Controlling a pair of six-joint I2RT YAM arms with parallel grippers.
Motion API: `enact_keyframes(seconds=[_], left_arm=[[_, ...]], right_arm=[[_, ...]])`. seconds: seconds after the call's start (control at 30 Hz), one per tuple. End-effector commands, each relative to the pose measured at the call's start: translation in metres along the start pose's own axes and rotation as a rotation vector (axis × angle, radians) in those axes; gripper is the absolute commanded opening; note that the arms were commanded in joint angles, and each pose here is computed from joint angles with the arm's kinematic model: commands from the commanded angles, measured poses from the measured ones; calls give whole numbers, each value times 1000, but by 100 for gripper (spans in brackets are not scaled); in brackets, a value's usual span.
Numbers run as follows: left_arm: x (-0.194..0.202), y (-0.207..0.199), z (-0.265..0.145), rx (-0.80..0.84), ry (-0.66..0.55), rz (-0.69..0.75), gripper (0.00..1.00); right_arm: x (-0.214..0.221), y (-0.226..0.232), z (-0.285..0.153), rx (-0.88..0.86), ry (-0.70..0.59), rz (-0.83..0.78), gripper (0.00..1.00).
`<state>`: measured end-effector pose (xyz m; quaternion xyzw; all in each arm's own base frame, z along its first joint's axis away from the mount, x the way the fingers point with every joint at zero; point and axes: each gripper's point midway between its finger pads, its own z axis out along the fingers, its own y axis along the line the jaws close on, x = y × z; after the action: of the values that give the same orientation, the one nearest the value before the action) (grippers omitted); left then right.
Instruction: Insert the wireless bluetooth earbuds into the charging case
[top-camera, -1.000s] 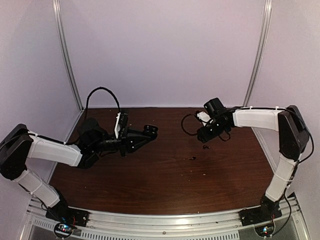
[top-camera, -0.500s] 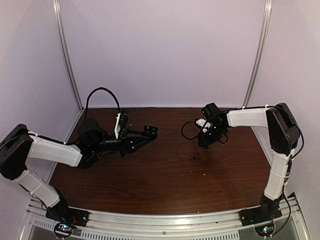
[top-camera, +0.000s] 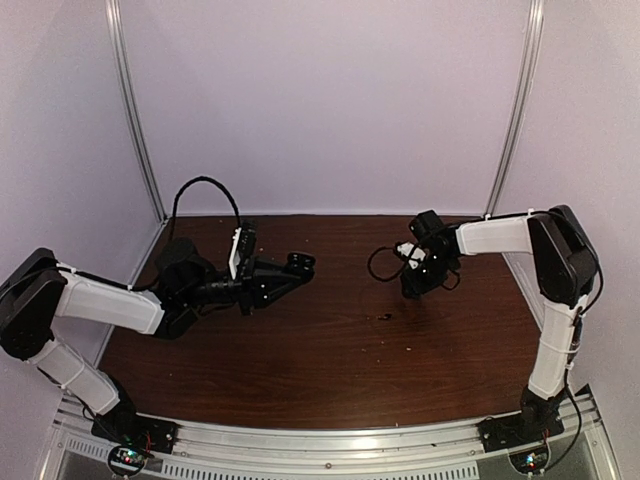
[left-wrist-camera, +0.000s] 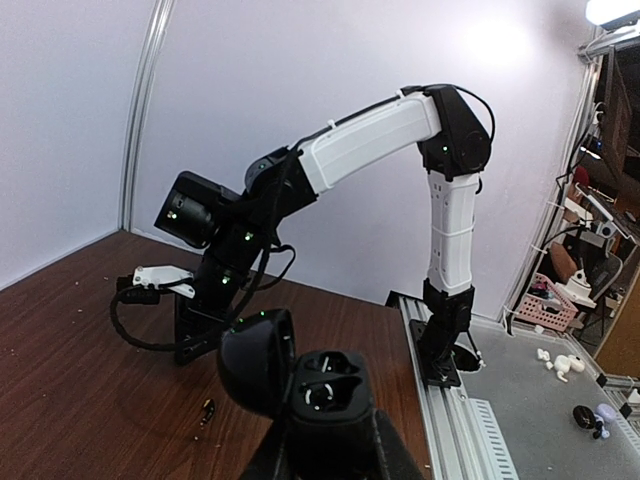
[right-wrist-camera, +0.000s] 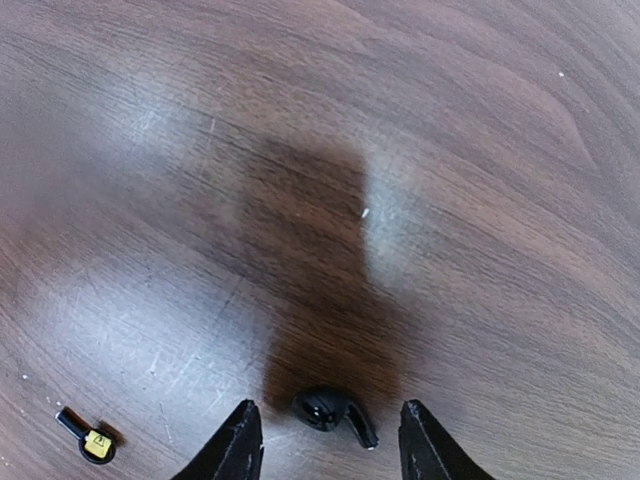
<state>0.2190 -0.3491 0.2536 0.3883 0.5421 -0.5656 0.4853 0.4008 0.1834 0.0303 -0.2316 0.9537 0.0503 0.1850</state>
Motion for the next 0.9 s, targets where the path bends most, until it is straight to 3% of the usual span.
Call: enact_keyframes(seconds=[0.0,0.4,0.87], left_arm=[[-6,-3,-4,8,-31,42,0],[-6,-4,-5,7,-37,43,0],[-2,-1,-2,30,-44,19,0]], right_arm=[[8,-1,10,-28,16,18,48],[19,1,19,-50,51,26,35],[80,40,-11,-64,147,28,18]])
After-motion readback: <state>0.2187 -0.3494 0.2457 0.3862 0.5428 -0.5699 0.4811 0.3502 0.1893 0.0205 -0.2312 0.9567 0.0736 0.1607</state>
